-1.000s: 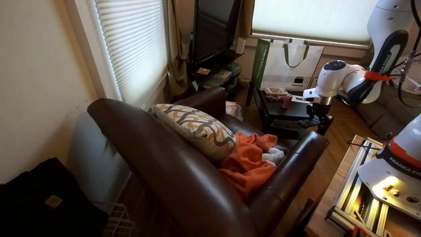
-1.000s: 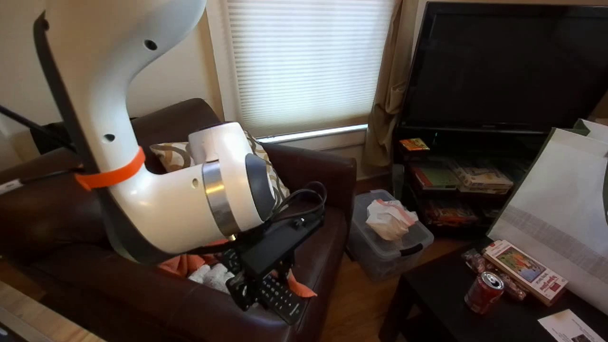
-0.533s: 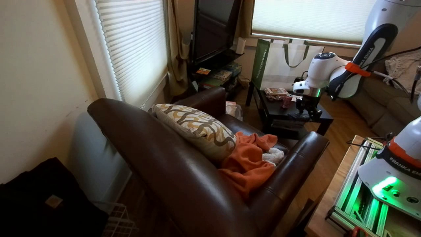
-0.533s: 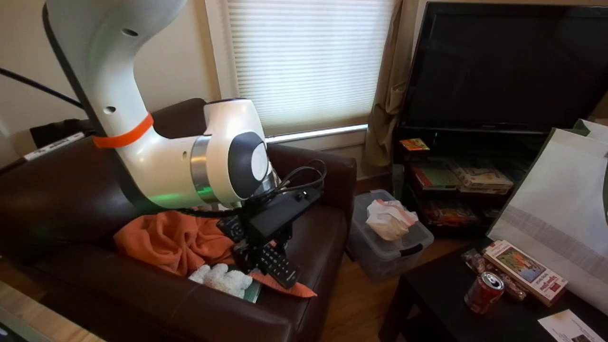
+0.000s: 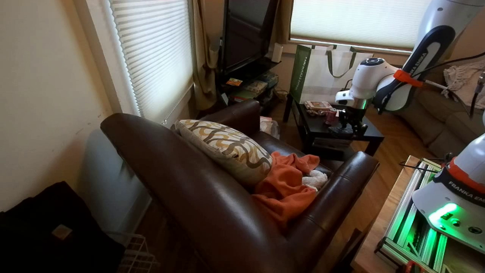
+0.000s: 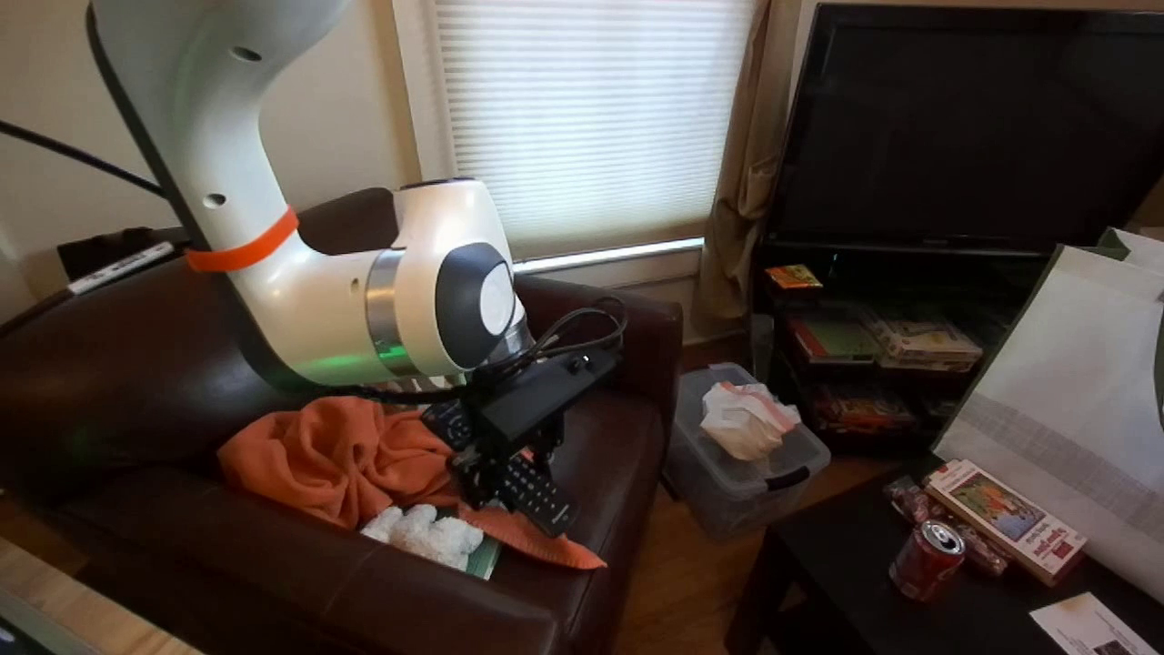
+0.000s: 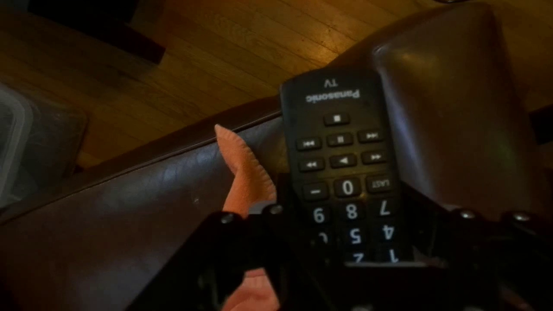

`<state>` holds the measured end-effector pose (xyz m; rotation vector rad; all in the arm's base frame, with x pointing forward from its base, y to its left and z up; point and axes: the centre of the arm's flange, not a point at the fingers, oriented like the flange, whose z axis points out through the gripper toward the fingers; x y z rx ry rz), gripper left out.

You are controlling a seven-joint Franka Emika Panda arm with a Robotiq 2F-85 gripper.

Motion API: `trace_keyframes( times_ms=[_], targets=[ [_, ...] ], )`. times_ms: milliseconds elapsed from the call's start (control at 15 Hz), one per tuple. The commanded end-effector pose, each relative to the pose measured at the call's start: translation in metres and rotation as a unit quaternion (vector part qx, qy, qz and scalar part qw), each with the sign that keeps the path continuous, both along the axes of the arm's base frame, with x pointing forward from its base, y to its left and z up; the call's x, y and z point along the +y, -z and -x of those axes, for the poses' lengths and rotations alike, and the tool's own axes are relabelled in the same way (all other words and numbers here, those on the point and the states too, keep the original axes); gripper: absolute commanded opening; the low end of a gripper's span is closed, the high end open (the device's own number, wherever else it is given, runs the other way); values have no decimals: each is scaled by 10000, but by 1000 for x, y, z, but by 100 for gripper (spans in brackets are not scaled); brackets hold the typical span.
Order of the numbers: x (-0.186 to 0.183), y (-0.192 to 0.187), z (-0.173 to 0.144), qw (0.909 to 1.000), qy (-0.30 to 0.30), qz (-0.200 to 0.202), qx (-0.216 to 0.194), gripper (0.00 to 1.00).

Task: Put the remote control on top of the pillow.

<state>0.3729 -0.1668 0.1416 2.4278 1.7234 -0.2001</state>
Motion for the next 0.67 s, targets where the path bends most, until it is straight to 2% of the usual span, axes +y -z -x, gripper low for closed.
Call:
trace_keyframes(
  times_ms=[0, 133, 267, 600],
  targets=[
    [28, -48, -65, 9996, -164, 153, -182, 31],
    [64, -60, -104, 9982, -417, 400, -147, 31],
    [101, -85, -140, 9941, -732, 746, -281, 31],
    [200, -174, -210, 9746, -1616, 1280, -880, 31]
  ],
)
